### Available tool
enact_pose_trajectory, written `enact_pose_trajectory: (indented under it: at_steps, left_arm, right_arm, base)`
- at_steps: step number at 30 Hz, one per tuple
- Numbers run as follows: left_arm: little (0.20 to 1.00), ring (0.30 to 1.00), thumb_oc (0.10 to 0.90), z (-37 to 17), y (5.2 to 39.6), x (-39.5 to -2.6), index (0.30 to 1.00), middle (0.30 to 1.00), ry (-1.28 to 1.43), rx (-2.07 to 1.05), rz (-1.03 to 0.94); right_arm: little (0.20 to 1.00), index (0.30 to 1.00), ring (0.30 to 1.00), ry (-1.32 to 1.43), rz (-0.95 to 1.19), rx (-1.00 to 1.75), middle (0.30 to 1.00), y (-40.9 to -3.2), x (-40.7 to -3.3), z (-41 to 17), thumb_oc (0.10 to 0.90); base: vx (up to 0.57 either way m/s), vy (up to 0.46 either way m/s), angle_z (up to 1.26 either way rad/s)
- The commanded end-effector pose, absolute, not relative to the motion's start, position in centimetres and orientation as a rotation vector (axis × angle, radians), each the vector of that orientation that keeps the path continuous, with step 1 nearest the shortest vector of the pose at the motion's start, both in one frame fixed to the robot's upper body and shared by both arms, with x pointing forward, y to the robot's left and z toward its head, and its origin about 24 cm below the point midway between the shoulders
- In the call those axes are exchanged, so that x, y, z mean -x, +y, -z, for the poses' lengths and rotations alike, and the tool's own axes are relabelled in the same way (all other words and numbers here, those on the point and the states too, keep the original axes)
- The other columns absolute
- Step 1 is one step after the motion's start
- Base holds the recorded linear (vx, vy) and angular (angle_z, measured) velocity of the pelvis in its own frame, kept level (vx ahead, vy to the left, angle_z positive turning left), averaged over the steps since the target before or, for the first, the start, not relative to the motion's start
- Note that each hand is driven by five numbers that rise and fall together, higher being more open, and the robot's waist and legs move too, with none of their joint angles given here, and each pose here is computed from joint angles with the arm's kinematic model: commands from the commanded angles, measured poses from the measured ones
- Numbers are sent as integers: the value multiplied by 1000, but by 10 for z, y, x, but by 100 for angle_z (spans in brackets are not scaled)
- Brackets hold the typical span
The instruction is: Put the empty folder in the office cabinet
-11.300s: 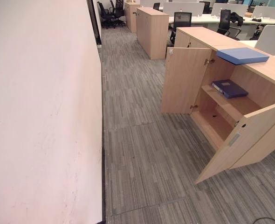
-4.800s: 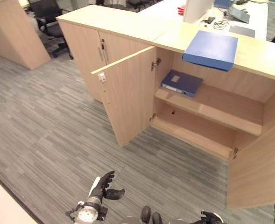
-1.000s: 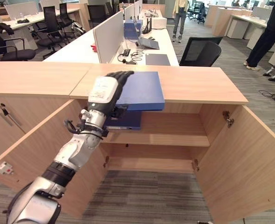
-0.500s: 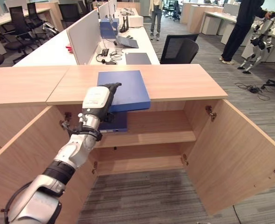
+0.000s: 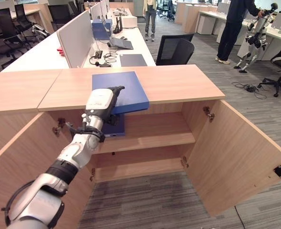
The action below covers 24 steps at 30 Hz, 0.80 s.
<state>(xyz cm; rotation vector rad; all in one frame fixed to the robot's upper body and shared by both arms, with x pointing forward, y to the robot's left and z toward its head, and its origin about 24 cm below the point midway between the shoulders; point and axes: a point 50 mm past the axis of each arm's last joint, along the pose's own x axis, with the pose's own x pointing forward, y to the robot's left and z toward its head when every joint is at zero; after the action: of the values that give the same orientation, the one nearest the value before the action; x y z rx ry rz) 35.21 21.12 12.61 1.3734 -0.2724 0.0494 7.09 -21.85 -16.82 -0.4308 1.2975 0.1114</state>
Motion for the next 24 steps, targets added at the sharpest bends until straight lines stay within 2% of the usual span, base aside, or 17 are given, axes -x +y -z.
enact_pose_trajectory:
  at_steps: [1,12,20,22,23,24]
  left_arm:
    - [900,900,800,-216,212,-376,900,900,-480,-1404,-237]
    - [900,900,800,-212,208,-375,900,900,-464,-1557,-133]
    - [900,900,800,-207,217,-380,900,900,-412,-1637,-167]
    - [900,900,800,-203,223,-383,900,900,-383,-1745,-175]
    - [688,688,659,-200,228,-384,688,688,-359,-1793,-174]
    - [538,538,558,-197,230,-384,538,538,-348,-1829,-173]
  right_arm:
    - [900,900,900,1294,-114,464,900,-229,-78,166,800]
    - [900,900,900,1317,-121,474,900,-231,-75,166,800]
    - [900,900,900,1317,-126,484,900,-231,-75,166,800]
    - [900,900,900,1311,-130,491,900,-232,-76,166,800]
    - [900,900,900,1312,-133,497,900,-232,-76,166,800]
    - [900,900,900,1310,-134,498,900,-232,-76,166,800]
  base:
    - [0,0,0]
    - [0,0,0]
    - [0,0,0]
    - [0,0,0]
    - [0,0,0]
    - [0,0,0]
